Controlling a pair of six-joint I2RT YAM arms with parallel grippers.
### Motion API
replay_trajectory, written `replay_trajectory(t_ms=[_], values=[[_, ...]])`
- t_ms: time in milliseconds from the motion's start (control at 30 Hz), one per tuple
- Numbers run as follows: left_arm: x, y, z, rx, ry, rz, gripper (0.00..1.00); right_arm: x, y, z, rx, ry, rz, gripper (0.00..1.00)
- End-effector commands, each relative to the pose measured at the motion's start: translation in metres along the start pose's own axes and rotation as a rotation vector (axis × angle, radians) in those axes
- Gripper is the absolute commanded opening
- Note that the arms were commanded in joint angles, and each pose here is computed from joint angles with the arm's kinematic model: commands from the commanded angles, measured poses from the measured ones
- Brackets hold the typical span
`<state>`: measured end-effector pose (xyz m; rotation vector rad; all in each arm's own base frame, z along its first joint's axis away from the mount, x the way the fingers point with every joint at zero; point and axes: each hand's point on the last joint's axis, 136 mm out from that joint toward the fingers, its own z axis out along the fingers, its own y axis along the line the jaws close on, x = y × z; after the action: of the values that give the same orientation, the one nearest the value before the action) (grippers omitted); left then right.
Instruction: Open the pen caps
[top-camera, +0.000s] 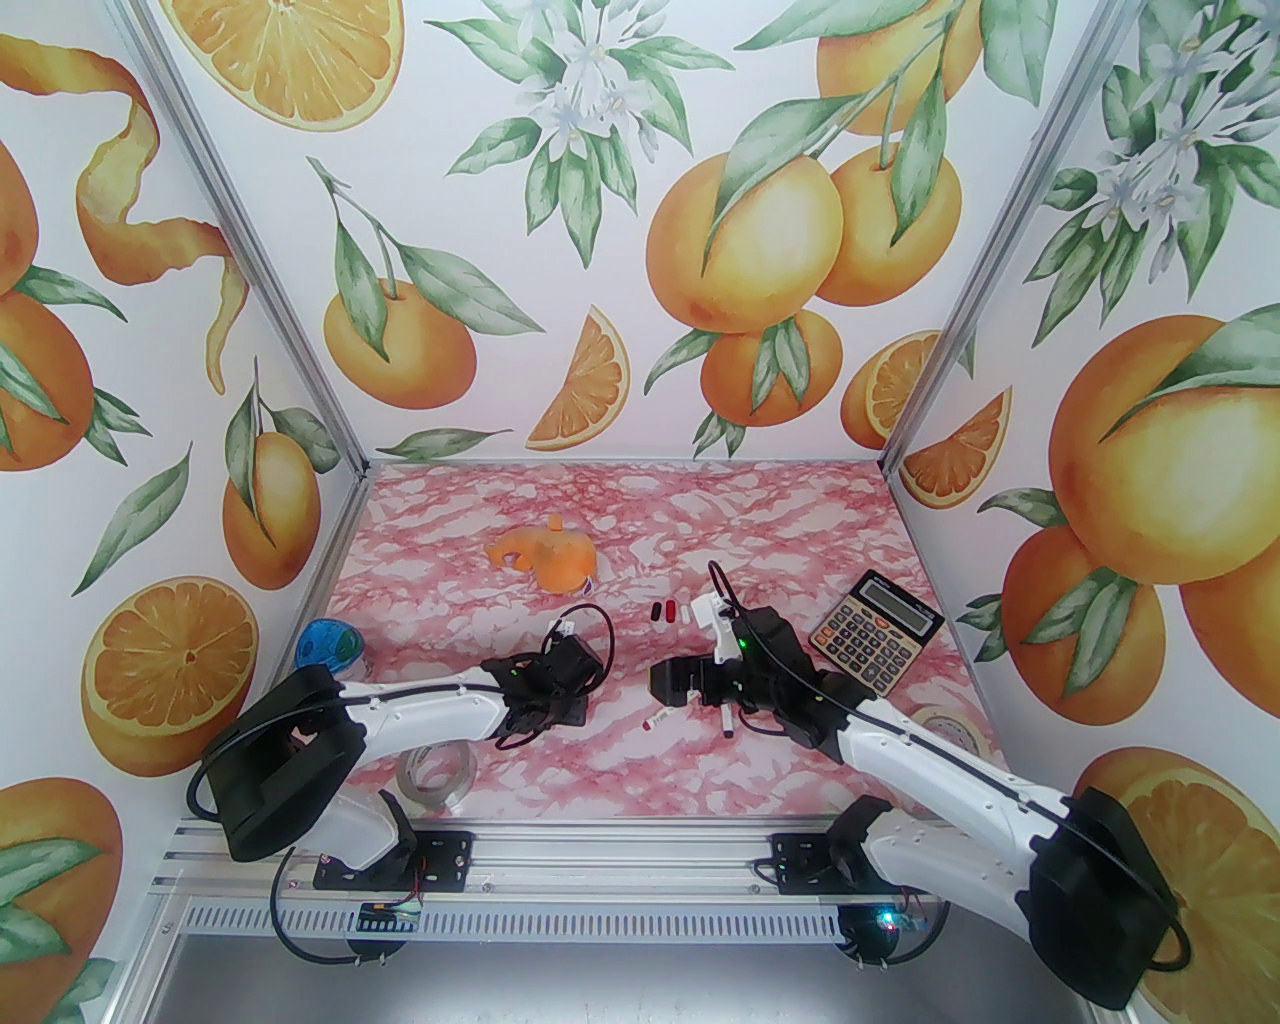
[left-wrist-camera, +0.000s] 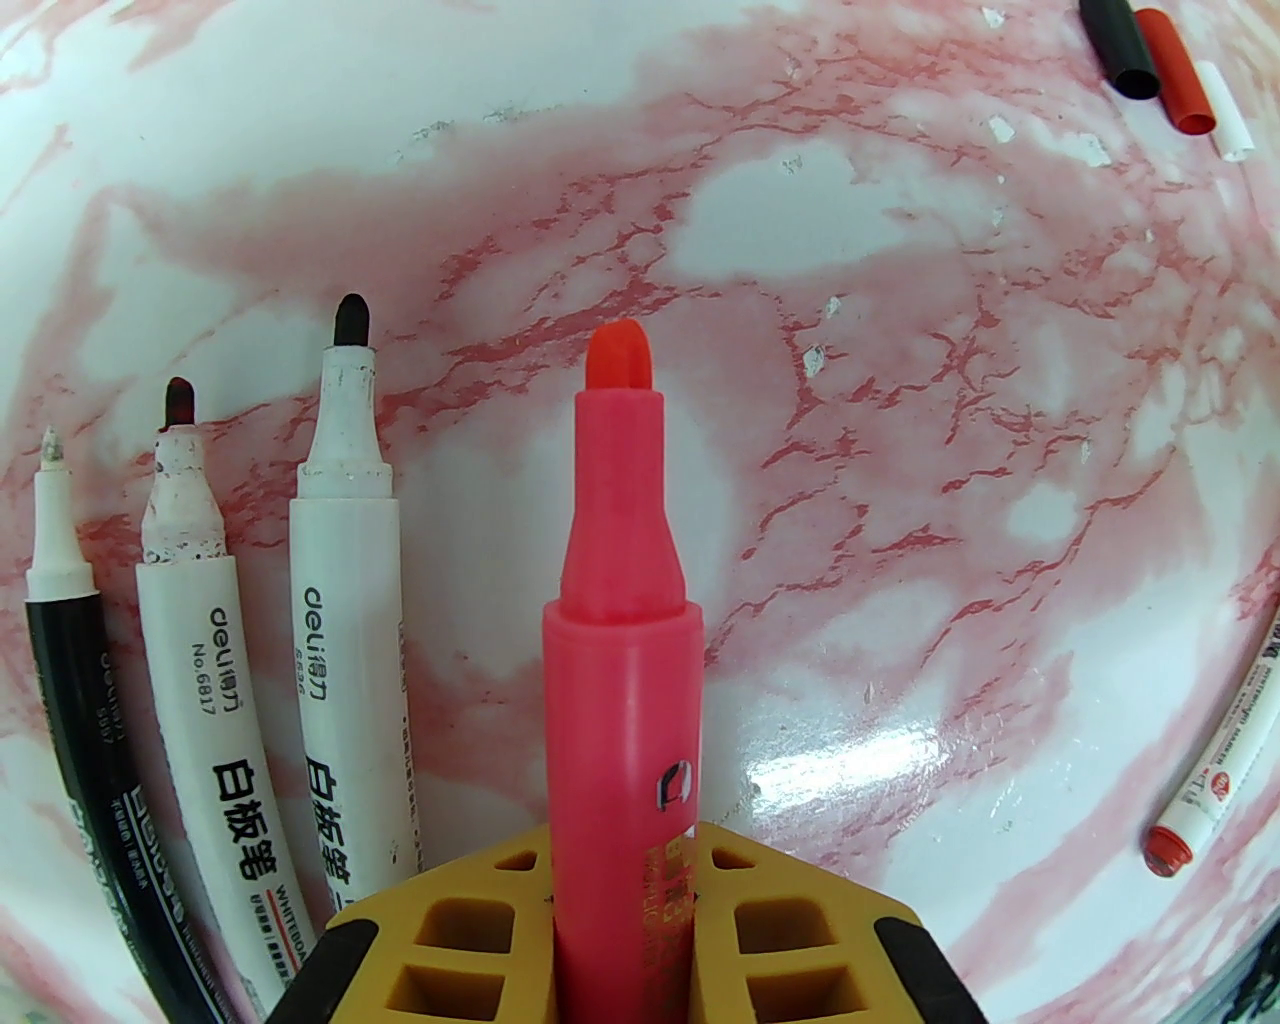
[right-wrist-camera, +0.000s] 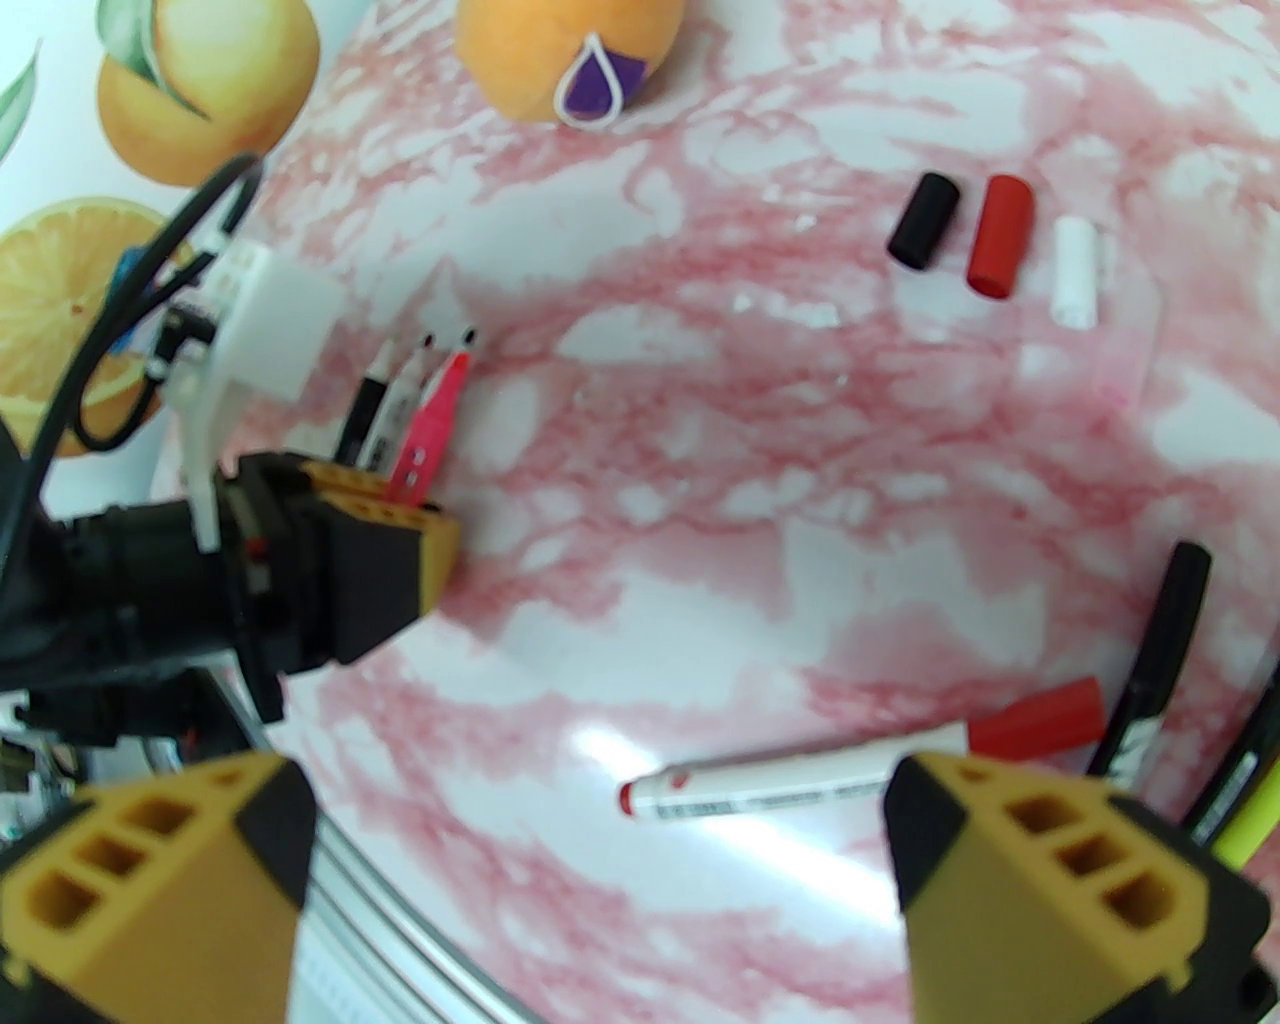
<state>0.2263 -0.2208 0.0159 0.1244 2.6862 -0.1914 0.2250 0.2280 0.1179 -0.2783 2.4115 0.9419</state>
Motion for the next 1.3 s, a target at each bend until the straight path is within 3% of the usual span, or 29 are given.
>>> replay_trajectory(t_ms=[0,367,467,733,833,1000,1267], values=[[-0.002,-0.004,0.0,-0.014,0.0,-0.004,0.23,-0.009,0.008,-0.001,-0.019,-0.022,-0.01,1.0],[-0.001,-0.003,-0.004,-0.029,-0.006,-0.004,0.29,-0.005,0.005,-0.003,-0.013,-0.023,-0.005,1.0],[-0.006,-0.006,-0.013,-0.013,-0.022,-0.008,0.29,-0.004,0.005,-0.003,-0.014,-0.023,-0.005,1.0],[-0.025,-0.013,-0.049,0.043,-0.082,0.025,0.4,-0.009,-0.007,-0.008,0.054,-0.078,0.001,1.0],[-0.035,-0.029,-0.067,0.138,-0.121,0.074,0.42,-0.01,-0.018,-0.011,0.105,-0.107,0.019,0.99],[-0.032,-0.083,-0.08,0.437,-0.105,0.24,0.45,-0.009,-0.033,-0.024,0.169,-0.172,0.096,0.99],[-0.028,-0.131,-0.075,0.602,-0.05,0.412,0.47,0.008,-0.044,-0.048,0.23,-0.164,0.15,0.99]])
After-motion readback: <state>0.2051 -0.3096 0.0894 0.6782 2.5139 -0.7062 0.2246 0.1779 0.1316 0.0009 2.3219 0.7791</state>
